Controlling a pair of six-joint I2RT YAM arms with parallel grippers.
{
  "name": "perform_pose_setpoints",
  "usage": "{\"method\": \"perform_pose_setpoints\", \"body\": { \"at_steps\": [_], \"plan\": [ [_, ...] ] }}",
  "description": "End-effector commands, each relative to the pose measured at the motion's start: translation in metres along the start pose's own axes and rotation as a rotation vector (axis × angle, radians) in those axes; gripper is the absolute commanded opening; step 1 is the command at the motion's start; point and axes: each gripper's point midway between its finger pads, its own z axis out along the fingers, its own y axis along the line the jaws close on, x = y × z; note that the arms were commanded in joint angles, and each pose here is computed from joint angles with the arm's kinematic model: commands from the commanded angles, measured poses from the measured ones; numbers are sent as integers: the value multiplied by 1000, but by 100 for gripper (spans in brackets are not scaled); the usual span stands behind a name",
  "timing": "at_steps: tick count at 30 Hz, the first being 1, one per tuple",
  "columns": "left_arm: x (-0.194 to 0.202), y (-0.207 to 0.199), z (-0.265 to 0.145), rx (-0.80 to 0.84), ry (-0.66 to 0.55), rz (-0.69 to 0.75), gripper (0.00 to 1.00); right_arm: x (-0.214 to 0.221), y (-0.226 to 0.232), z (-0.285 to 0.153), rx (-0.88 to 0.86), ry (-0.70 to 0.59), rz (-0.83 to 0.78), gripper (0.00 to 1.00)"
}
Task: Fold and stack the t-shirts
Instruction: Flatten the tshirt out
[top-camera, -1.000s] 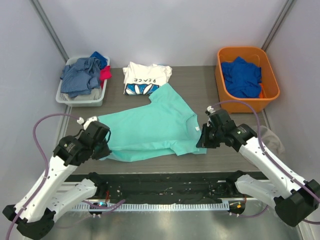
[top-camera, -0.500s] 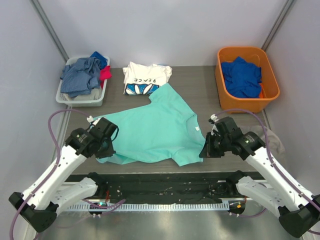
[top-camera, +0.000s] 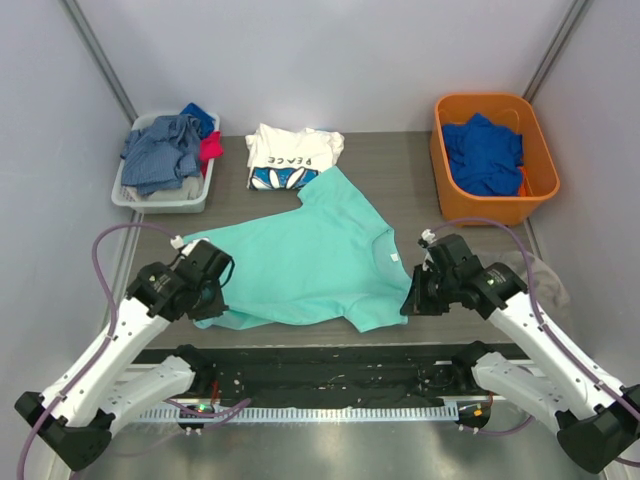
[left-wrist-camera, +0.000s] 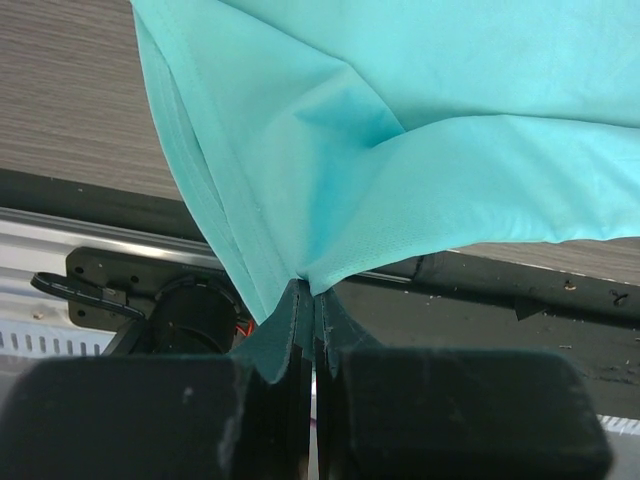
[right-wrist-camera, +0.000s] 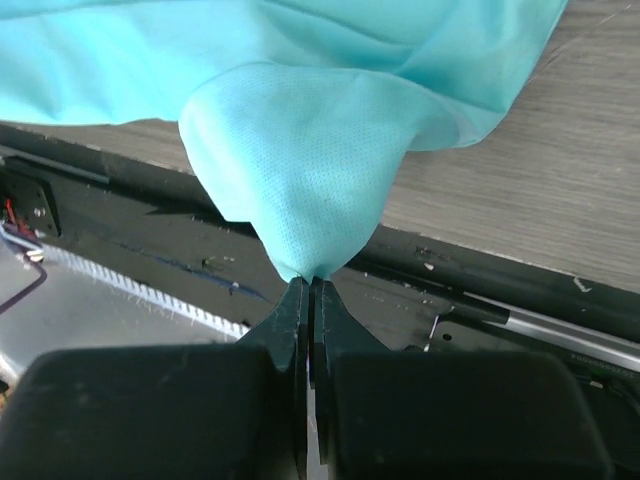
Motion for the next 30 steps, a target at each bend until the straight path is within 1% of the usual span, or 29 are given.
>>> {"method": "perform_pose_setpoints", "body": {
  "at_steps": [1,3,5,7,8,13,17,30],
  "plan": [
    [31,45,-8,-179,128,86,0,-39,4,-4,40,-145,-1,1],
    [38,50,-6,-200,155,92,0,-52,4,-4,60,-183,1,1],
    [43,52,-3,-203,165,85,0,-70,6,-8,82,-251,-1,1],
    [43,53,-6,-189,149,68,0,-82,10,-7,81,-281,0,1],
    [44,54,-6,-189,147,67,0,-93,8,-9,109,-319,3,1],
    [46,54,-7,-180,146,48,0,-113,18,5,94,-336,-13,1],
    [46,50,-5,-174,156,52,0,-118,17,22,106,-310,-20,1],
    [34,34,-1,-147,159,79,0,-131,8,52,155,-309,-28,1]
  ]
}}
